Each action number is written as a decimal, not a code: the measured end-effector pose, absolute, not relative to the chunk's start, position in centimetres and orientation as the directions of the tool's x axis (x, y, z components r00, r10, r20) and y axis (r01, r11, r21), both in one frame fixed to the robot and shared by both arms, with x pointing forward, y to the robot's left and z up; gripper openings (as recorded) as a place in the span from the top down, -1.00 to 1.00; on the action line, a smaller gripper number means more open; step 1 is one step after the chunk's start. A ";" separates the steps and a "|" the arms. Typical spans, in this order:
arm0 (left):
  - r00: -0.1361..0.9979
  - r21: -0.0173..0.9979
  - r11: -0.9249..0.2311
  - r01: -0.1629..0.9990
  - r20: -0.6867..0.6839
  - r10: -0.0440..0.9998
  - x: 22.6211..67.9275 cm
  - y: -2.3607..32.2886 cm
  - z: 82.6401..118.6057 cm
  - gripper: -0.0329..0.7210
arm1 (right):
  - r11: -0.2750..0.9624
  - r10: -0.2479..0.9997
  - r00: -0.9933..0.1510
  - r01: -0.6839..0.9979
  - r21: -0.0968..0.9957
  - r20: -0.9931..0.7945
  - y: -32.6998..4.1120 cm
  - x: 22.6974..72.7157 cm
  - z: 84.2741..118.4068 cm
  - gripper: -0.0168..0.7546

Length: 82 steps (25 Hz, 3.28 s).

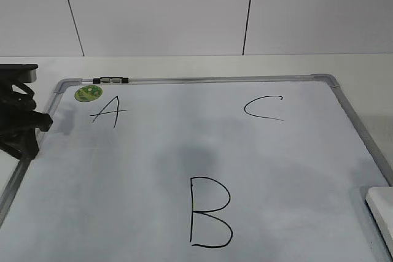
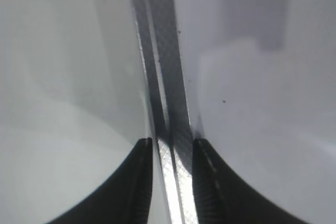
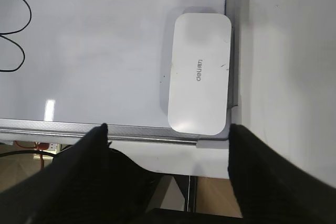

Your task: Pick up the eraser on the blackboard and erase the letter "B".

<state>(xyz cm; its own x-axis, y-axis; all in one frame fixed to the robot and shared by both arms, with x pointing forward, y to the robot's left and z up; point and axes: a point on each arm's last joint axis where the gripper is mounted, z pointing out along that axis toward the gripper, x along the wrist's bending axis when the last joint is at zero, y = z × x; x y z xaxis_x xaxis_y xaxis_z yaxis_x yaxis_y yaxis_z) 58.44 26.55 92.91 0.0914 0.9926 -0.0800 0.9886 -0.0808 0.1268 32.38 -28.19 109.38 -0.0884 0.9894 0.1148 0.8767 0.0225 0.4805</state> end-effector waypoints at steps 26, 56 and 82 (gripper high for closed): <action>0.079 0.129 -0.069 0.989 -0.073 0.994 58.5 26.6 93.0 0.77 | -0.110 0.990 0.072 0.930 0.351 0.120 -28.4 35.0 108.0 -0.78; 0.077 0.127 -0.067 0.990 -0.076 0.994 58.5 26.6 93.0 0.77 | -0.017 0.999 0.015 0.999 -0.045 -0.044 -28.5 43.7 100.5 -0.78; 0.077 0.128 -0.067 0.990 -0.076 0.994 58.5 26.6 93.0 0.77 | -0.034 0.999 0.034 0.995 -0.093 0.000 -27.7 47.1 96.2 -0.78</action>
